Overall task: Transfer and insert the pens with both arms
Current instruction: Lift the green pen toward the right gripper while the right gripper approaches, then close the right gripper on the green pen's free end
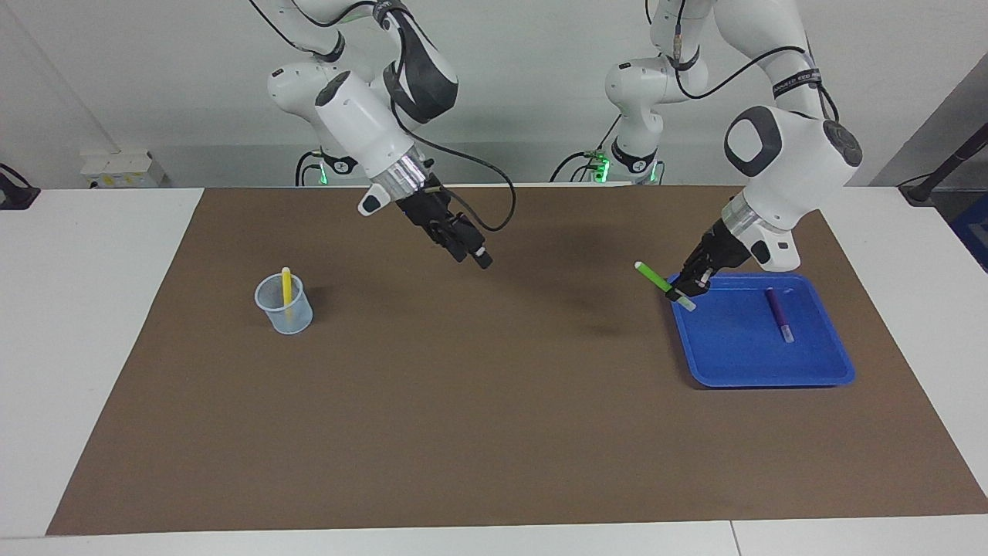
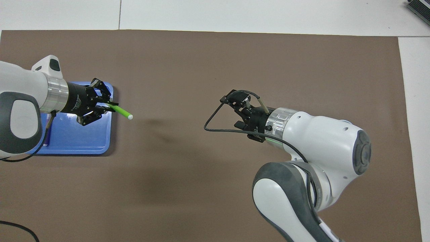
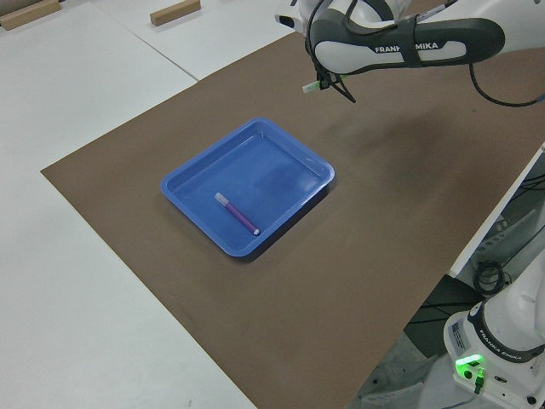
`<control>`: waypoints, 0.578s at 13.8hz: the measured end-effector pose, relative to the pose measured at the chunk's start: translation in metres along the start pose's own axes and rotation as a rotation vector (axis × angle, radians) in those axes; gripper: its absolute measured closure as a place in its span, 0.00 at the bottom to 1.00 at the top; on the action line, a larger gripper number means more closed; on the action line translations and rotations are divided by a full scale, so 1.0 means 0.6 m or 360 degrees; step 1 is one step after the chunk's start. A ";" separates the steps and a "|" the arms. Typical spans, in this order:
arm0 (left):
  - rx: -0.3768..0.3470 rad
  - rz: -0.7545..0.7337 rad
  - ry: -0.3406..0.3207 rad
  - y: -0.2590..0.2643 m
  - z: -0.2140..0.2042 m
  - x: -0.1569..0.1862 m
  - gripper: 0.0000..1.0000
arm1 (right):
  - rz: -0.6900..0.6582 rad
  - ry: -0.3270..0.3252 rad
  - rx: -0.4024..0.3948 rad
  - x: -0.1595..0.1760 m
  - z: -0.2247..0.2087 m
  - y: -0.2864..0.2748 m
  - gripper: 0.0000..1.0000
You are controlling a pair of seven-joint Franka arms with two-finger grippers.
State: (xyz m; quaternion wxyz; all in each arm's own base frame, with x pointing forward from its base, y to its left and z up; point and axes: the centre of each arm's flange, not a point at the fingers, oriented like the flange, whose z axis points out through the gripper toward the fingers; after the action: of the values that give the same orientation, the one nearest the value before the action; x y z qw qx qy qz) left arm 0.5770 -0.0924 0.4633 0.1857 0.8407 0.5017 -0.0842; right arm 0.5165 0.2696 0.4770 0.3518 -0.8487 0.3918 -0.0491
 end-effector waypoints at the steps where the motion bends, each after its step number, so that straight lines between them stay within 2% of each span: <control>1: -0.0028 -0.0099 -0.0031 0.001 -0.004 -0.010 0.83 | -0.0002 -0.0005 0.0001 -0.010 0.005 -0.001 0.00; 4: -0.0115 -0.0304 -0.0070 -0.010 -0.010 -0.051 0.83 | 0.0015 -0.0025 0.0018 -0.047 0.016 -0.009 0.00; 8: -0.0147 -0.0460 -0.0075 -0.032 -0.008 -0.127 0.83 | 0.0094 -0.0009 0.0132 -0.119 0.029 -0.031 0.00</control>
State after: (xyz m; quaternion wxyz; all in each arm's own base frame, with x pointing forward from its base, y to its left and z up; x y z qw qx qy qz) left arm 0.5232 -0.1441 0.4884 0.2219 0.7481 0.6163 -0.1064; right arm 0.4852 0.3372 0.4895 0.3891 -0.8216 0.4133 -0.0523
